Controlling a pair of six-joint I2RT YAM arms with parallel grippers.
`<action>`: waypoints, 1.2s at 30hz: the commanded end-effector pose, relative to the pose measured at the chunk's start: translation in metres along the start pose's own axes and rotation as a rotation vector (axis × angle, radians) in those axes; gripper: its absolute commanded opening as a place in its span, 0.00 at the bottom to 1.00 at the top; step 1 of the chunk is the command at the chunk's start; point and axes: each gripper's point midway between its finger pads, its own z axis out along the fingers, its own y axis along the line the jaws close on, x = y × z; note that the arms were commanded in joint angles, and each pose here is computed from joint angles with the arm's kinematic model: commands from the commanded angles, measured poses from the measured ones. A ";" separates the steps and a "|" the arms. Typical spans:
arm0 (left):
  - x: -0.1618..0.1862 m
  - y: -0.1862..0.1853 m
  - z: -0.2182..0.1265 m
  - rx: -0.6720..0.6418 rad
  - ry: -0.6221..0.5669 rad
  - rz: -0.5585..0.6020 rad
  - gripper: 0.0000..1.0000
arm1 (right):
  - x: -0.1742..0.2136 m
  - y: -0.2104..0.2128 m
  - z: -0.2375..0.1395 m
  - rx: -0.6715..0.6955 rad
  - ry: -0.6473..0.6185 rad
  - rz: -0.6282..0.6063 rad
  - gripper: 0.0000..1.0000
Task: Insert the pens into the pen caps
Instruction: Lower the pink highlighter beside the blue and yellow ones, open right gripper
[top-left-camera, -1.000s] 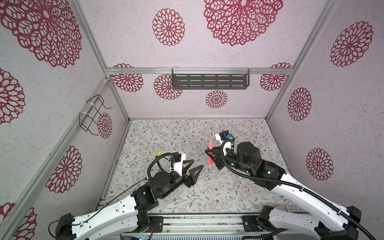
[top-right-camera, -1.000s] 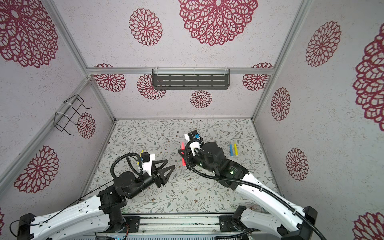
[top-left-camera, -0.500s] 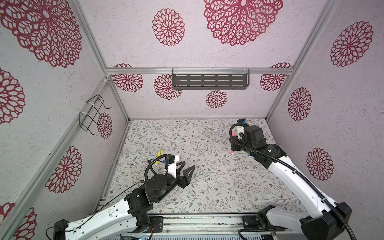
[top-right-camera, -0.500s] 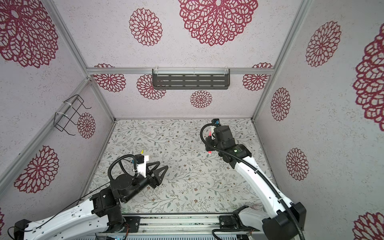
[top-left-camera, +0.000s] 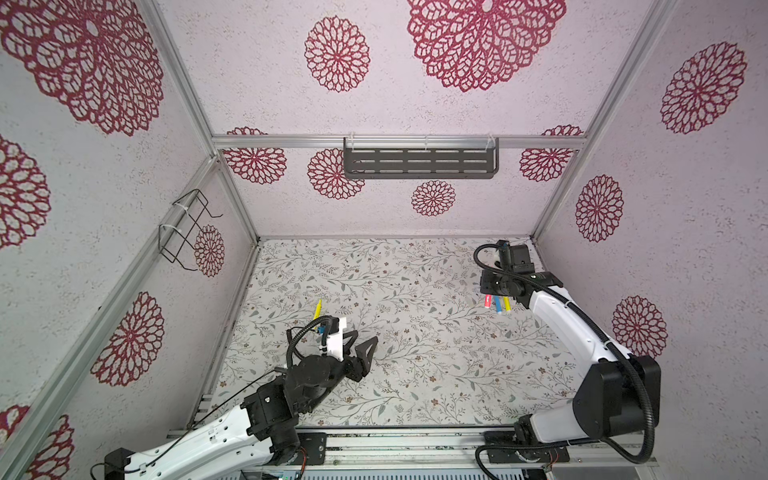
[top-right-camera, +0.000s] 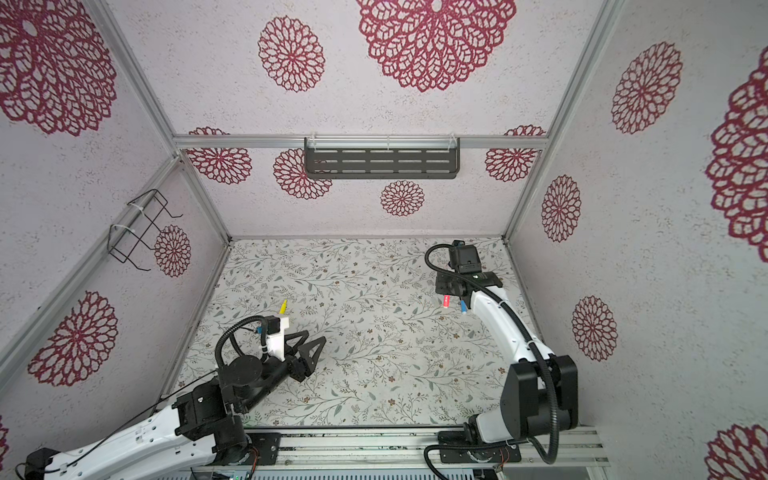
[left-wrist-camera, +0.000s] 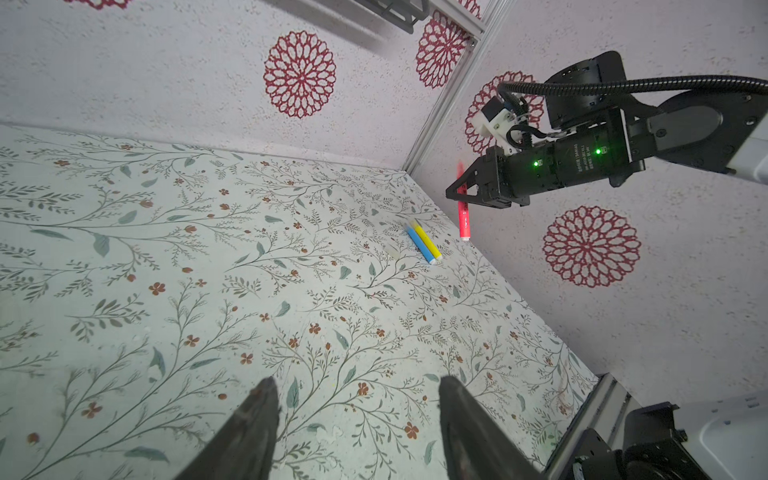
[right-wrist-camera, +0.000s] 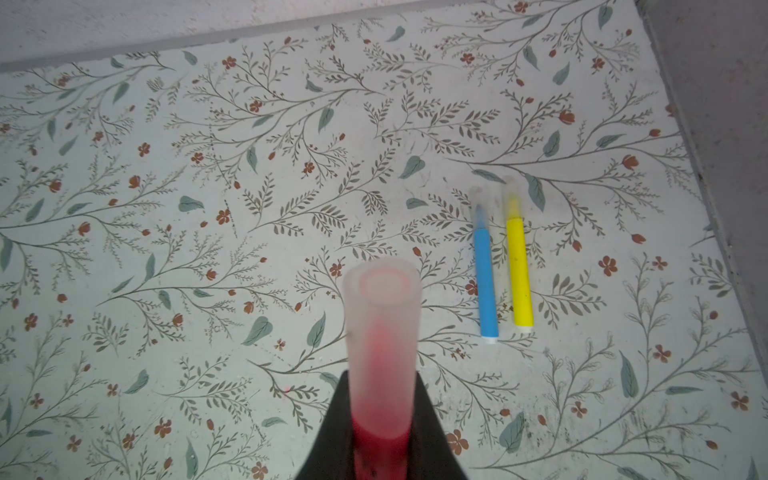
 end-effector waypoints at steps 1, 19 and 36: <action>0.005 0.009 -0.003 -0.037 0.006 -0.017 0.63 | -0.019 -0.005 0.005 0.035 -0.030 -0.031 0.00; 0.014 0.024 -0.016 -0.055 0.014 -0.061 0.63 | 0.006 -0.034 0.094 0.172 0.198 -0.079 0.00; 0.011 0.020 -0.019 -0.026 -0.001 -0.079 0.63 | 0.025 -0.072 0.130 0.350 0.330 -0.173 0.00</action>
